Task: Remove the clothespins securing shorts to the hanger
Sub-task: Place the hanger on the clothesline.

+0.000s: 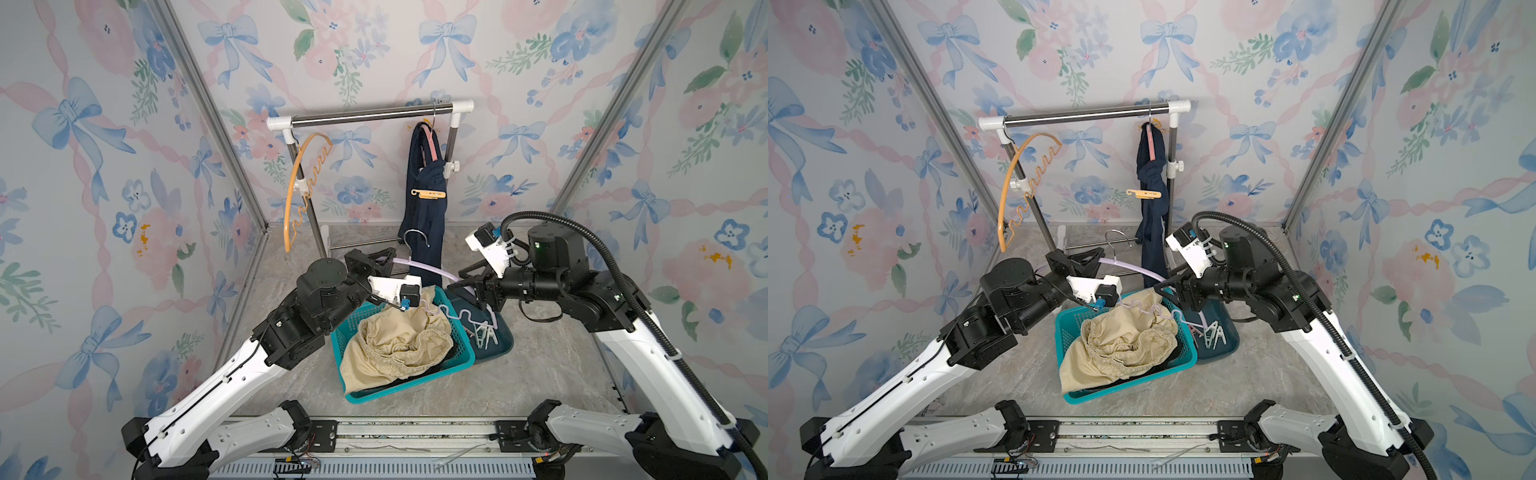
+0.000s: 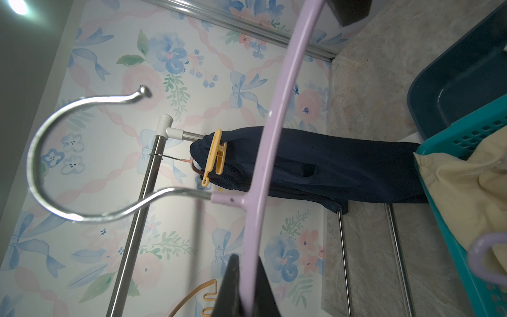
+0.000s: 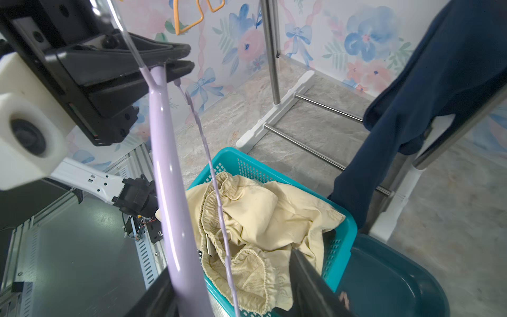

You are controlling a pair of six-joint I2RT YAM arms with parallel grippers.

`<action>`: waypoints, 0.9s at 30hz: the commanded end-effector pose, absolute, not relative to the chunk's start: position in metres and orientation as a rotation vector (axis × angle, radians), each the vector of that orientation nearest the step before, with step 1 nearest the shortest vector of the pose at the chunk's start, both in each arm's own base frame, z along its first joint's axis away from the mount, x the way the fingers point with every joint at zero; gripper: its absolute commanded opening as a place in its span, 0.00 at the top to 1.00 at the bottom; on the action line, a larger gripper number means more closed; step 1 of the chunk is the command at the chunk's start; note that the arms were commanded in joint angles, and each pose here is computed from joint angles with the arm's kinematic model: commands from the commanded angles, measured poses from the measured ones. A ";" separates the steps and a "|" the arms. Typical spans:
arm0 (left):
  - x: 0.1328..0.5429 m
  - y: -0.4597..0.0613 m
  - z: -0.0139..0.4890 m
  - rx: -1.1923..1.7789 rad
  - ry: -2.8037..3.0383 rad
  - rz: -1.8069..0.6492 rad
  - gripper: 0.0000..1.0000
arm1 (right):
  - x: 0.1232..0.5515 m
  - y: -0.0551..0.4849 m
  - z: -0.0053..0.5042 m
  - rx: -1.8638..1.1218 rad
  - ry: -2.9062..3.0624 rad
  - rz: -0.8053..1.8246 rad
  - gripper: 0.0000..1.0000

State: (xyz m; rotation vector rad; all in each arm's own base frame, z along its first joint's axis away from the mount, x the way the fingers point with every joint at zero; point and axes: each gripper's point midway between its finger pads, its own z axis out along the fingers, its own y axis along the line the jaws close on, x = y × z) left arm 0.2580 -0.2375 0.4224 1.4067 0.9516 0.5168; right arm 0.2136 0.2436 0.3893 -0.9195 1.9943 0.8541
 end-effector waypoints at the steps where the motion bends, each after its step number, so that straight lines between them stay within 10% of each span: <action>1: 0.257 -0.241 0.442 1.336 0.949 0.474 1.00 | 0.204 0.255 0.398 -0.997 1.930 0.964 0.58; 7: 0.257 -0.246 0.435 1.347 1.002 0.411 1.00 | 0.206 0.257 0.390 -1.036 1.927 0.958 1.00; 19: 0.198 -0.252 0.448 1.345 1.185 -0.131 0.61 | 0.209 0.239 0.385 -1.183 1.802 0.761 1.00; 27: 0.188 -0.244 0.446 1.153 1.535 -0.526 0.53 | 0.212 0.221 0.383 -1.218 1.752 0.547 1.00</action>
